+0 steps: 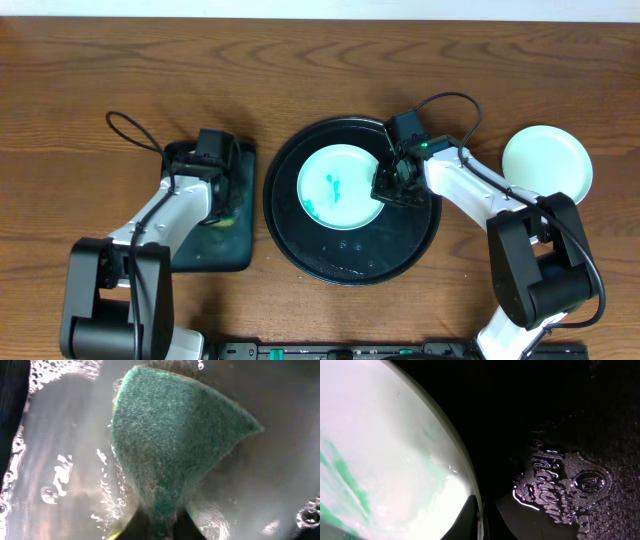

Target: Clean dirty plates on tray and stack at the side

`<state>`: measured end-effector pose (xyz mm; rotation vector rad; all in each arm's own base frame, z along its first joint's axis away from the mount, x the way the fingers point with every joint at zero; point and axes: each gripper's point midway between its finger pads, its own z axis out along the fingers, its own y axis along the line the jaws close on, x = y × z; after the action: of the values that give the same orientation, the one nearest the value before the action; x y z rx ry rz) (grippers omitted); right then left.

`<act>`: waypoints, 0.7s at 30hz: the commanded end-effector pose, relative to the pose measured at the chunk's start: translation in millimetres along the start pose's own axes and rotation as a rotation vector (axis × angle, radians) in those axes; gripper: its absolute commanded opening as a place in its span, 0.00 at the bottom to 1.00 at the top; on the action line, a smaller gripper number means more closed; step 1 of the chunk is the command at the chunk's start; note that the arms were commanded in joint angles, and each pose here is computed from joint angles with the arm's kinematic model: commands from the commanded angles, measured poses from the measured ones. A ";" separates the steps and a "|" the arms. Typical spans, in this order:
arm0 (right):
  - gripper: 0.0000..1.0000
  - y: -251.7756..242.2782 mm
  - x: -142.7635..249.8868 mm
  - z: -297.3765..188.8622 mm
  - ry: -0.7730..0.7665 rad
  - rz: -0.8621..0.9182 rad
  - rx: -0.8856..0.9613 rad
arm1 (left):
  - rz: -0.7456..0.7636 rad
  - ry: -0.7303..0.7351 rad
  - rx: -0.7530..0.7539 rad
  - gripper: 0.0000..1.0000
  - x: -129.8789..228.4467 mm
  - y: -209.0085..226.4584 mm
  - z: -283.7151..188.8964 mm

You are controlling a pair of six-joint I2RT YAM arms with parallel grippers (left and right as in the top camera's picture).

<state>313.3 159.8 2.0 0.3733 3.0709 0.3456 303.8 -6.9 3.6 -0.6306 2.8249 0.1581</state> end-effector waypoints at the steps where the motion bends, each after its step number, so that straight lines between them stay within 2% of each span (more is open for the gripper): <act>1: 0.01 -34.0 15.9 16.3 0.042 -0.014 0.145 | 0.029 0.038 -0.059 0.07 9.5 12.2 13.0; 6: 0.01 -34.5 16.3 16.2 0.044 -0.013 0.147 | 0.019 -0.024 -0.021 0.07 -5.7 8.2 -17.7; 13: 0.01 -32.9 14.2 16.5 0.035 -0.015 0.140 | 0.020 -0.212 0.103 0.07 -22.0 -0.6 -91.0; 21: 0.01 -30.8 11.4 16.9 0.024 -0.025 0.131 | 0.155 -0.384 0.206 0.07 -23.5 -10.6 -149.5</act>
<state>313.7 159.7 2.2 0.3619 3.0703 0.3437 296.0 -29.6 135.2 -0.3930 2.5200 -0.0111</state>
